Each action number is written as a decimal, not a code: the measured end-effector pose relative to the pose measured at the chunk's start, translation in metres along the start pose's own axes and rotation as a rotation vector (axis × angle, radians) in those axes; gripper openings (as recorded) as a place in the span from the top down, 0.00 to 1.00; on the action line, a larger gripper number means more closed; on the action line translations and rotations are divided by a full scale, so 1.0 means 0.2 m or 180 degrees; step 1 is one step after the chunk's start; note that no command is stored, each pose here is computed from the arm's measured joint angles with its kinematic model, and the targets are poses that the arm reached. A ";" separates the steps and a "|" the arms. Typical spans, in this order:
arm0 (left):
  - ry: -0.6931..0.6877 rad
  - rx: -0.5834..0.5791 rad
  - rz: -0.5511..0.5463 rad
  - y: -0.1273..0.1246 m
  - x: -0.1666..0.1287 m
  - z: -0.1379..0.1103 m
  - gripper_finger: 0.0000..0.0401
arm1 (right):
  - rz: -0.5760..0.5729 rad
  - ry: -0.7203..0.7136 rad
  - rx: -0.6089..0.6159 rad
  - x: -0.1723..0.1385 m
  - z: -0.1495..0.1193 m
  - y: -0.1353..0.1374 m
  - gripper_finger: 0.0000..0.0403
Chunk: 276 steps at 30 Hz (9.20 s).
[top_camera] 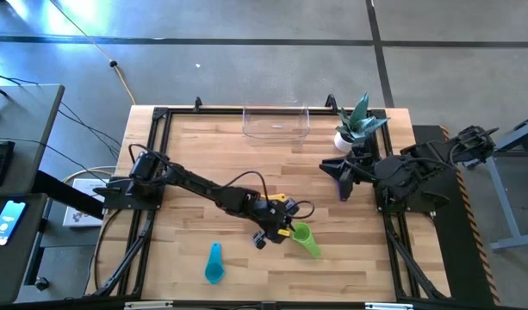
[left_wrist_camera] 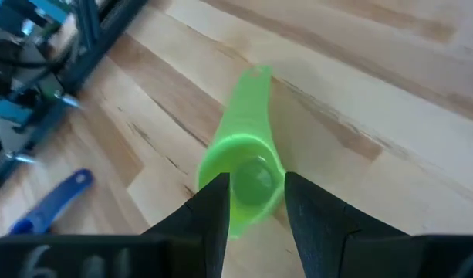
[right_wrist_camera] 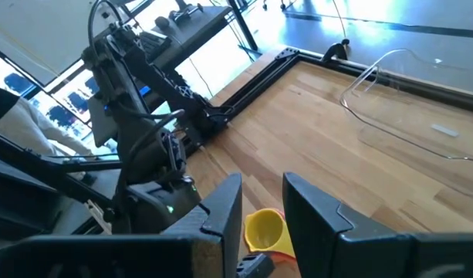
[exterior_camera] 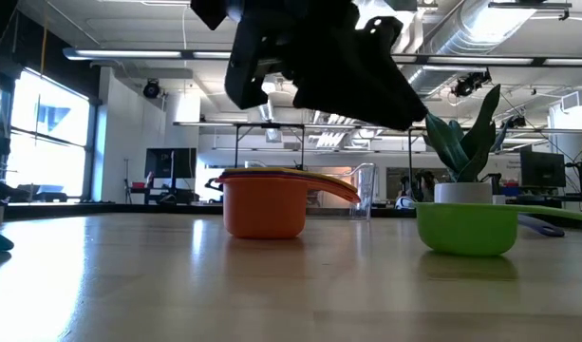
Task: Nest measuring cups in basket
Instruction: Stack the green measuring cup on top of the yellow measuring cup, then stack the bottom blue measuring cup on top of the green measuring cup
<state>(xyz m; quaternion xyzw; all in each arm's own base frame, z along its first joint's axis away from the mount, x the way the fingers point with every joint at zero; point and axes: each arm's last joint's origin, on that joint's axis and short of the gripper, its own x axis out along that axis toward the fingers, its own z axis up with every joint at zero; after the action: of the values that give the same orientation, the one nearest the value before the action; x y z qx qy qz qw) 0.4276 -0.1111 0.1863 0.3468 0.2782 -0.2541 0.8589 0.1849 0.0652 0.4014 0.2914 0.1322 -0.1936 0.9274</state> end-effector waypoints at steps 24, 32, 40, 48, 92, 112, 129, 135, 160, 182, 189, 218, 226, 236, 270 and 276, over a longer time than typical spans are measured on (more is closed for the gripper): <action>0.0046 0.0296 0.0034 -0.03 0.12 -0.06 0.71 | -0.0279 0.0225 -0.0049 0.12 -0.10 0.03 0.78; 0.0172 0.0295 -0.0037 -0.07 0.17 -0.10 0.71 | -0.0284 0.0219 -0.0050 0.12 -0.10 0.03 0.78; 0.0119 0.0330 0.0042 -0.07 0.20 -0.11 0.71 | -0.0292 0.0227 -0.0059 0.12 -0.10 0.03 0.78; 0.0126 0.0412 0.0012 -0.08 0.21 -0.11 0.71 | -0.0305 0.0242 -0.0075 0.12 -0.10 0.03 0.78; 0.0249 0.0406 0.0038 -0.10 0.24 -0.14 0.99 | -0.0305 0.0249 -0.0068 0.12 -0.10 0.03 0.78; 0.0686 -0.1114 0.0604 -0.04 0.13 0.02 1.00 | -0.0291 0.0238 -0.0055 0.12 -0.10 0.03 0.78; 0.1035 -0.1872 0.0912 0.02 -0.02 0.11 1.00 | -0.0429 -0.0045 -0.0027 0.12 -0.09 0.03 0.78; 0.1203 -0.2069 0.0968 0.03 -0.17 0.14 1.00 | -0.0474 -0.0056 -0.0024 0.13 -0.08 0.02 0.78; 0.1975 -0.2219 0.0930 -0.13 -0.30 0.04 1.00 | -0.0469 0.0085 0.0080 0.17 -0.04 -0.02 0.78; 0.1985 -0.1918 0.0445 -0.10 -0.30 0.01 0.96 | -0.0410 0.0167 0.0062 0.17 -0.04 -0.02 0.78; 0.1968 -0.1893 0.0378 -0.11 -0.29 0.01 0.93 | -0.0410 0.0167 0.0061 0.17 -0.04 -0.02 0.78; 0.0801 -0.2789 0.1020 0.10 -1.16 0.18 1.00 | -0.1459 0.0829 0.0781 0.17 -0.16 -0.17 0.78; 0.0575 -0.2855 0.1098 0.07 -1.45 0.16 1.00 | -0.1683 0.1089 0.0507 0.27 -0.16 -0.21 0.76; 0.0781 -0.3516 0.1018 0.00 -1.58 0.10 0.99 | -0.1590 0.1317 0.0515 0.32 -0.15 -0.22 0.67; 0.2092 -0.6667 0.0910 -0.59 -1.18 0.00 0.82 | -0.1353 0.1693 0.0209 0.32 -0.17 -0.21 0.67; 0.2104 -0.6796 0.0826 -0.70 -1.07 0.05 0.82 | -0.1276 0.1774 0.0044 0.32 -0.17 -0.21 0.67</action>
<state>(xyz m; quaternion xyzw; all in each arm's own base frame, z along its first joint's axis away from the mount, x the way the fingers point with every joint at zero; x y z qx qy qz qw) 0.1892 -0.1540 0.2678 -0.4895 0.5291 0.3099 0.6200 0.2182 0.0348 0.3313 0.3075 0.4338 -0.2858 0.7972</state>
